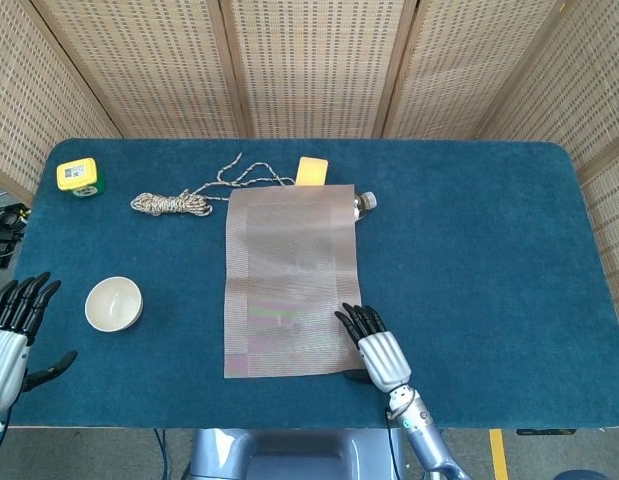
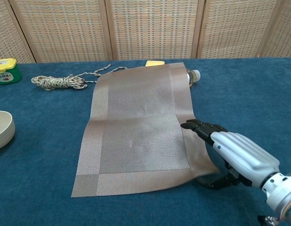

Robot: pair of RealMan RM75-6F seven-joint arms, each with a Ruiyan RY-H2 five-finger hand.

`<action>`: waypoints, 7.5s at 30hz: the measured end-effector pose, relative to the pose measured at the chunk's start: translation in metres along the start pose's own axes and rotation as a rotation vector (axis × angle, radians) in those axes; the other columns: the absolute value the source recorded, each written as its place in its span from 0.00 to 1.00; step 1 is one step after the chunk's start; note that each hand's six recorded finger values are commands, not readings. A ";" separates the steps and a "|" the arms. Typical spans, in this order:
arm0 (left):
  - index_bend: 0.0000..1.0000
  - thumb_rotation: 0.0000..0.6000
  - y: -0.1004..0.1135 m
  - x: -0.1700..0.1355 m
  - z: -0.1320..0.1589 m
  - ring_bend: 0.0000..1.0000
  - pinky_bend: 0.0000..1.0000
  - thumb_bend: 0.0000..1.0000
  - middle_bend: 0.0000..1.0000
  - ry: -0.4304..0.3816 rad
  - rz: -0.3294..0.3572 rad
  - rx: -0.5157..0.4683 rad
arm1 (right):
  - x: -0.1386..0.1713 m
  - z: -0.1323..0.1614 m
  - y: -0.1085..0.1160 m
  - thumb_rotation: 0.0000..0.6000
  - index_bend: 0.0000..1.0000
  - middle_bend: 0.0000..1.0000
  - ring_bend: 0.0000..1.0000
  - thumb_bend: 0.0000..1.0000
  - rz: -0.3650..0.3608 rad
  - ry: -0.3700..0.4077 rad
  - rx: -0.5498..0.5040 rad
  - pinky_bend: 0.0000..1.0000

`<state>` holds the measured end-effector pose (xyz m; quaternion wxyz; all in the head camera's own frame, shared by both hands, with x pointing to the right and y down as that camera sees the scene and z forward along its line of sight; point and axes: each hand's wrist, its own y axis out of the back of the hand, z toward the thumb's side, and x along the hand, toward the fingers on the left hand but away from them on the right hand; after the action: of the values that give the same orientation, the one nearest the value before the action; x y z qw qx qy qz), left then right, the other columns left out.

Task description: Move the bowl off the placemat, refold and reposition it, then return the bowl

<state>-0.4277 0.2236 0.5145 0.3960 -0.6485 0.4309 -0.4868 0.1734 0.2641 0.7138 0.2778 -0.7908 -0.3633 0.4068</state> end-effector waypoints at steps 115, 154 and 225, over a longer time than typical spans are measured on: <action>0.00 1.00 -0.030 0.023 0.013 0.00 0.00 0.18 0.00 -0.031 -0.096 0.008 | 0.084 -0.195 0.230 1.00 0.00 0.00 0.00 0.24 -0.398 -0.445 0.200 0.00; 0.00 1.00 -0.156 0.197 0.207 0.00 0.00 0.09 0.00 -0.425 -0.312 0.345 | 0.131 -0.179 0.281 1.00 0.00 0.00 0.00 0.22 -0.544 -0.365 0.001 0.00; 0.53 1.00 -0.238 0.226 0.291 0.00 0.00 0.46 0.00 -0.519 -0.158 0.449 | 0.136 -0.184 0.290 1.00 0.00 0.00 0.00 0.22 -0.558 -0.337 -0.097 0.00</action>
<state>-0.0685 0.1126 0.7400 0.5863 -0.6786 0.1464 -0.4174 0.4851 0.1778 0.5361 0.2765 -0.5946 -0.6256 0.4227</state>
